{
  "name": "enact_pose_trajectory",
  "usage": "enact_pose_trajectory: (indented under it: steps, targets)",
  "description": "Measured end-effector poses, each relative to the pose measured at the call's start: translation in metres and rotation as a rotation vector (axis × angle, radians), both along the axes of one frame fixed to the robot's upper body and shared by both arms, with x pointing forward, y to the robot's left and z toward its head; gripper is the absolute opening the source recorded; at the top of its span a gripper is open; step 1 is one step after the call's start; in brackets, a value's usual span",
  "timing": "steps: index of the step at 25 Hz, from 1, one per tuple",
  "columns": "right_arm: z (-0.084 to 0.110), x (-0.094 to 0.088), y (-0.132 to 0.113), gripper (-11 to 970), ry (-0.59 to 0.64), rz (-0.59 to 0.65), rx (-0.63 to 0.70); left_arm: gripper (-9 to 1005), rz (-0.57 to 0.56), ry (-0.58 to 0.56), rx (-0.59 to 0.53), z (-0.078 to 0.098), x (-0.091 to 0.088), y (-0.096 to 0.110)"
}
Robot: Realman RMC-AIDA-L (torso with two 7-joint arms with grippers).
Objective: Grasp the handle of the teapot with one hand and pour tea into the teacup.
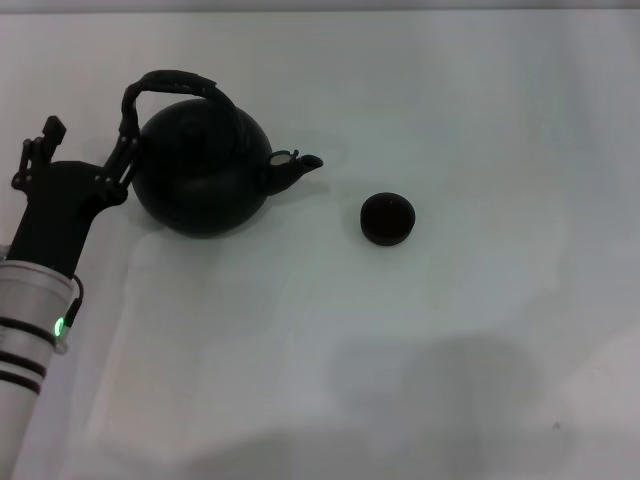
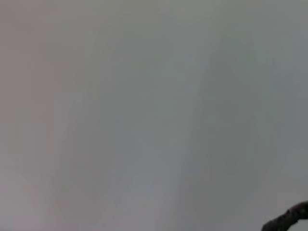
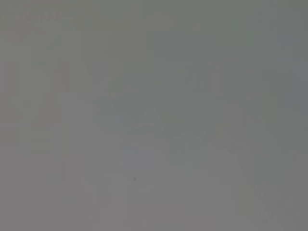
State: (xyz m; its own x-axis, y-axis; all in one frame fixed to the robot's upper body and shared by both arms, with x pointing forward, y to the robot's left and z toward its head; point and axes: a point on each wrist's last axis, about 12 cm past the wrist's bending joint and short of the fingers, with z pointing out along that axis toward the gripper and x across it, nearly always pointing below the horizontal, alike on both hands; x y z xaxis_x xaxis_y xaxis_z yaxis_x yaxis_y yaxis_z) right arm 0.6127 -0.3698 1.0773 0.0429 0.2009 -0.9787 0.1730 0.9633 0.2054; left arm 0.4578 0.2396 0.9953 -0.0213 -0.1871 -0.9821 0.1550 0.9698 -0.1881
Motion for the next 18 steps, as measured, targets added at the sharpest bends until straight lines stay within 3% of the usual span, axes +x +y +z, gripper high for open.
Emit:
enact_pose_trajectory:
  steps: [7,18]
  targets:
    - [-0.005,0.0,0.011,842,0.032,0.07,-0.042,893,0.029,-0.039,-0.042,0.003,-0.006,0.01]
    - [-0.017,-0.01,0.012,842,0.073,0.079,-0.042,893,0.08,-0.11,-0.084,0.01,-0.003,0.035]
